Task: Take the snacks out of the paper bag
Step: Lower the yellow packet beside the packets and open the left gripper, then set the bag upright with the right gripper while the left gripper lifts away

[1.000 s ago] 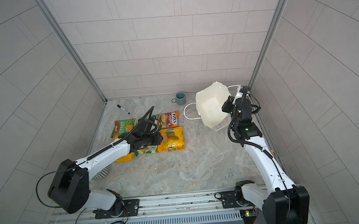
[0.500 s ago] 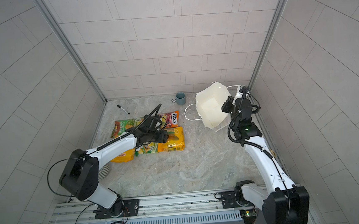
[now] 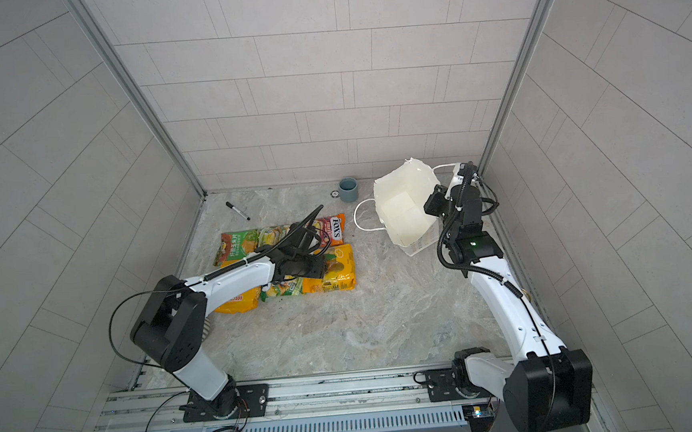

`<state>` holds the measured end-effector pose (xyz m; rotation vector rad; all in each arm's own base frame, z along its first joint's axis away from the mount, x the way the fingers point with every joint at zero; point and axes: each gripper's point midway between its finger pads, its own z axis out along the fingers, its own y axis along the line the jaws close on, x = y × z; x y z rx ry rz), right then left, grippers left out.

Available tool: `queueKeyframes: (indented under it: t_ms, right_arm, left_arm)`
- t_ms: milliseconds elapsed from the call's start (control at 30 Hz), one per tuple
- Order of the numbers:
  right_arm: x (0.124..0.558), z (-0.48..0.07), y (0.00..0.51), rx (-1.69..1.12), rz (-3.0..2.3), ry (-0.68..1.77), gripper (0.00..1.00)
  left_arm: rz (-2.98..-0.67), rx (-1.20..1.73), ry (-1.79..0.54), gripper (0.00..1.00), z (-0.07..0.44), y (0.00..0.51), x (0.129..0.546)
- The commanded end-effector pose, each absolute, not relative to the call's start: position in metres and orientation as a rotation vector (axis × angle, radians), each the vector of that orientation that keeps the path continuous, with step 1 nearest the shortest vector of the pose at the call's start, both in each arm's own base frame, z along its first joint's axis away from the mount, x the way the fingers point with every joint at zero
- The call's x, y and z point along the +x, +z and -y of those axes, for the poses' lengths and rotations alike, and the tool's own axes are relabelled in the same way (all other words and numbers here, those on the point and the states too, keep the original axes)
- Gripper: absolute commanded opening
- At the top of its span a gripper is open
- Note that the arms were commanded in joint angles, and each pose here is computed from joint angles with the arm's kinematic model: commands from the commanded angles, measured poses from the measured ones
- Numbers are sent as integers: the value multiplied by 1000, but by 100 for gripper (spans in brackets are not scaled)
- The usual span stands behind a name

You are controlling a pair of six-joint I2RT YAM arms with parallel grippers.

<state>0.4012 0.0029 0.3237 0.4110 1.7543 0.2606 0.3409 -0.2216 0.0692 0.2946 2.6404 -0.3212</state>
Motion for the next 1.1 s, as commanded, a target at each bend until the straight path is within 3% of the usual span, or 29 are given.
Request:
queueKeyframes:
  t_ms: [0,233,433,667,1067]
  right_arm:
    - [403,-7,342,468,-1733,347,0]
    - [407,-15,335,682,-1711,507,0]
    - [402,-35,328,763,-1726,525,0]
    - [402,-61,317,729,-1863,411,0]
    - [403,-62,287,868,-1875,390,0]
  left_arm:
    - [-2615,292,-266,62,213,86,344]
    - [-2388,249,-332,68,206,182,346]
    - [-2080,99,-253,72,163,258,339]
    - [-1950,46,-232,80,133,253,314]
    - [-2030,58,-190,83,129,222,310]
